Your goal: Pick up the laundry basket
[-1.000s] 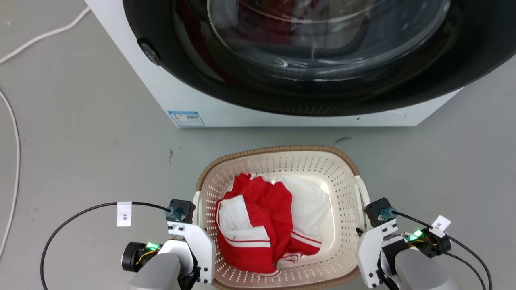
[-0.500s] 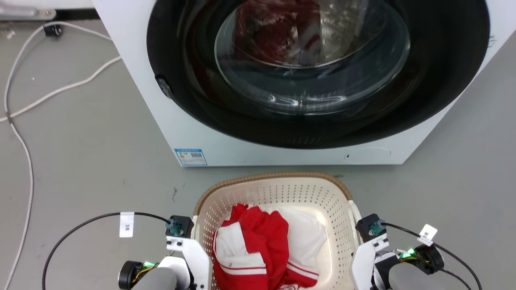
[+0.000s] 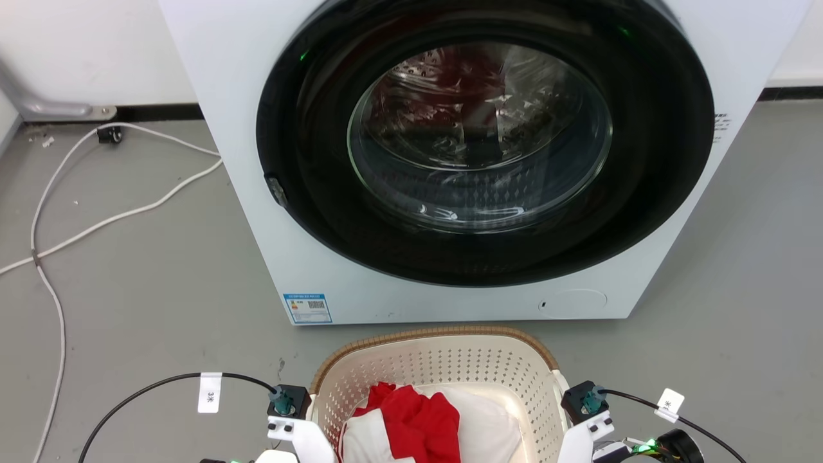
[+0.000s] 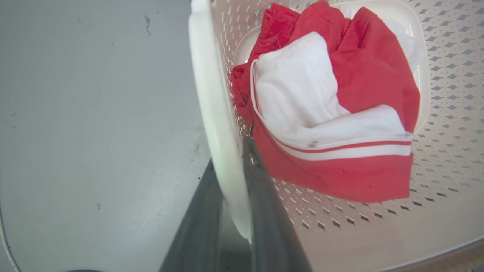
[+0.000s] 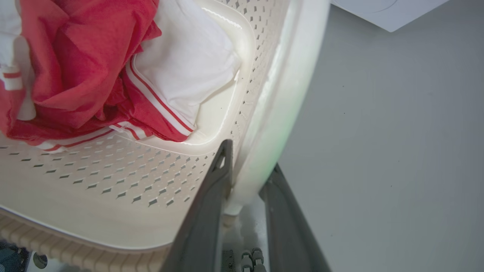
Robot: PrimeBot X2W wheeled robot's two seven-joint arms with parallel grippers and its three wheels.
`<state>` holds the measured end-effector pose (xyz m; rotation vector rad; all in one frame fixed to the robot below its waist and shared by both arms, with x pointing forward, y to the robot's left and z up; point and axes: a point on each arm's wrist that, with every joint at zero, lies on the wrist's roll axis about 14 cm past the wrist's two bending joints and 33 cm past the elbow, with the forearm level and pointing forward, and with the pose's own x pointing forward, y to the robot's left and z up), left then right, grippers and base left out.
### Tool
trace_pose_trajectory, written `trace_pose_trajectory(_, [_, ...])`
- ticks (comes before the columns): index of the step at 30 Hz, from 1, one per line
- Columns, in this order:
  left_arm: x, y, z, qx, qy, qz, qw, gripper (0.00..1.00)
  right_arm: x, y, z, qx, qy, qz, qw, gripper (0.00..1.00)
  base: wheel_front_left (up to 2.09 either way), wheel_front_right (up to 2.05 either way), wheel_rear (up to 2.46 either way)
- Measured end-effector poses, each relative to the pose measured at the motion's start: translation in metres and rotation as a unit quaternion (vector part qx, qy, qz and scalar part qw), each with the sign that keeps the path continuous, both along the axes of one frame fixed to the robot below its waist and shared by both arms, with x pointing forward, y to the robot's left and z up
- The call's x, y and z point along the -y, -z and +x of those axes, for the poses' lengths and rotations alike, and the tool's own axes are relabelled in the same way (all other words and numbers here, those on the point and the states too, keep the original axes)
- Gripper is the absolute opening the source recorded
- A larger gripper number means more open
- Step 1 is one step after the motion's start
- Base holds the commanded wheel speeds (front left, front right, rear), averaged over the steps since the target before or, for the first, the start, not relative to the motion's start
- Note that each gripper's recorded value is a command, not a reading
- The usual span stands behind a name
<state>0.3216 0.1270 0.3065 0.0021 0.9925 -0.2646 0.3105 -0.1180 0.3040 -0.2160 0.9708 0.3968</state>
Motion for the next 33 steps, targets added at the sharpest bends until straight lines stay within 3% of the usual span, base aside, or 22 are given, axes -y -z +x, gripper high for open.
trace_pose_trajectory(33, [0.0018,-0.01,-0.0008,0.022,0.003,-0.005,1.0,0.0,0.007,-0.004,-0.0092,-0.005,0.01,-0.001,1.0,0.0,0.0,0.0,0.0])
